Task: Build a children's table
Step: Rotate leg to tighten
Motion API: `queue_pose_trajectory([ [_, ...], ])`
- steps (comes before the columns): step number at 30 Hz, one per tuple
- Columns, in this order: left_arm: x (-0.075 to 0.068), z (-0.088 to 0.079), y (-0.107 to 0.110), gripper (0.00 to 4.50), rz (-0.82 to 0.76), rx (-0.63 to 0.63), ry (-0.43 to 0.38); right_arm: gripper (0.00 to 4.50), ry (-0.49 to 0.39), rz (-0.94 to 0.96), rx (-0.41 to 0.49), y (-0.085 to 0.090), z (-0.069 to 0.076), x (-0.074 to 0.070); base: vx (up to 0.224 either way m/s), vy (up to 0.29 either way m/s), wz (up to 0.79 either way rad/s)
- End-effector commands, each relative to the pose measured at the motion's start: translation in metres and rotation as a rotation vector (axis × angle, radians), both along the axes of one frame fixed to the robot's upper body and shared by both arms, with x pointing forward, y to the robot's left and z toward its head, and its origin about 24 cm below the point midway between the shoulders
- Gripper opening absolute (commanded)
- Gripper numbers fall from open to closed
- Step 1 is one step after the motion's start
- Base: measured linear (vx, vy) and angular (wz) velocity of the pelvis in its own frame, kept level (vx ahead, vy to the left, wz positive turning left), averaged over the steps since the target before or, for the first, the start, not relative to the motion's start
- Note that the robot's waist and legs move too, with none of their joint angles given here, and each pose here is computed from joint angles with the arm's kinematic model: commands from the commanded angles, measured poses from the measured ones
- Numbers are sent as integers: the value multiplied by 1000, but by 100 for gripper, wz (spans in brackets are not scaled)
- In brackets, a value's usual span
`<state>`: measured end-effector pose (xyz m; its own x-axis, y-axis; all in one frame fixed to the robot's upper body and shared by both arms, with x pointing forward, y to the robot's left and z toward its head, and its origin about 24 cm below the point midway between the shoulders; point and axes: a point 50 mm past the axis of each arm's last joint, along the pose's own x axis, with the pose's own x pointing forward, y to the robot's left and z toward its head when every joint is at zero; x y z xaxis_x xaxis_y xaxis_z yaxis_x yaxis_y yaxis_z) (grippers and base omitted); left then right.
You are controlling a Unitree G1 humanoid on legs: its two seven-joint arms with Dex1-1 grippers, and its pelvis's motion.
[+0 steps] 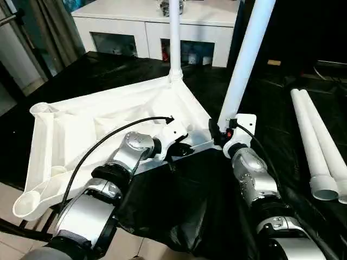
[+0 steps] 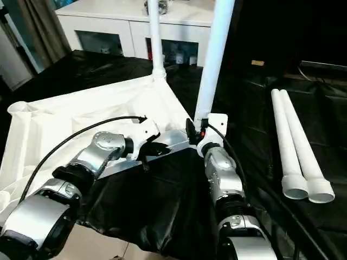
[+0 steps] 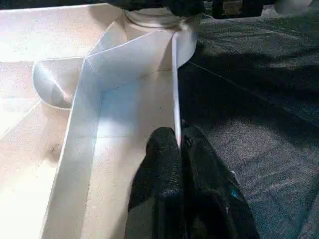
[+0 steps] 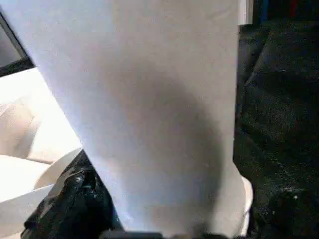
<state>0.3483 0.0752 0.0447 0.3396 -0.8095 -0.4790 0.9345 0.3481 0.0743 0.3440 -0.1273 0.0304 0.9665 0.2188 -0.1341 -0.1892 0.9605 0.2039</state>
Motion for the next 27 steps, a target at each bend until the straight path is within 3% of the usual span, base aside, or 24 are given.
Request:
queue_pose_trajectory([
  [1, -5, 2, -5, 0, -71, -25, -18, 334, 92, 41, 17, 6, -21, -9, 0, 0, 0],
  [4, -6, 1, 0, 0, -96, -18, -16, 354, 58, 76, 35, 5, -17, -9, 0, 0, 0],
  [5, -7, 1, 1, 0, -101, -17, -13, 382, 50, 83, 37, 5, -16, -9, 0, 0, 0],
  [14, -10, -1, 10, 0, -149, 4, -3, 444, -22, 190, 15, -2, -6, -11, 0, 0, 0],
  [19, -12, 0, 16, 0, -203, 19, 6, 444, -48, 299, -74, -16, -4, -20, 0, 0, 0],
  [27, -17, -1, 24, 0, -274, 42, 24, 444, -99, 445, -131, -33, 5, -33, 0, 0, 0],
])
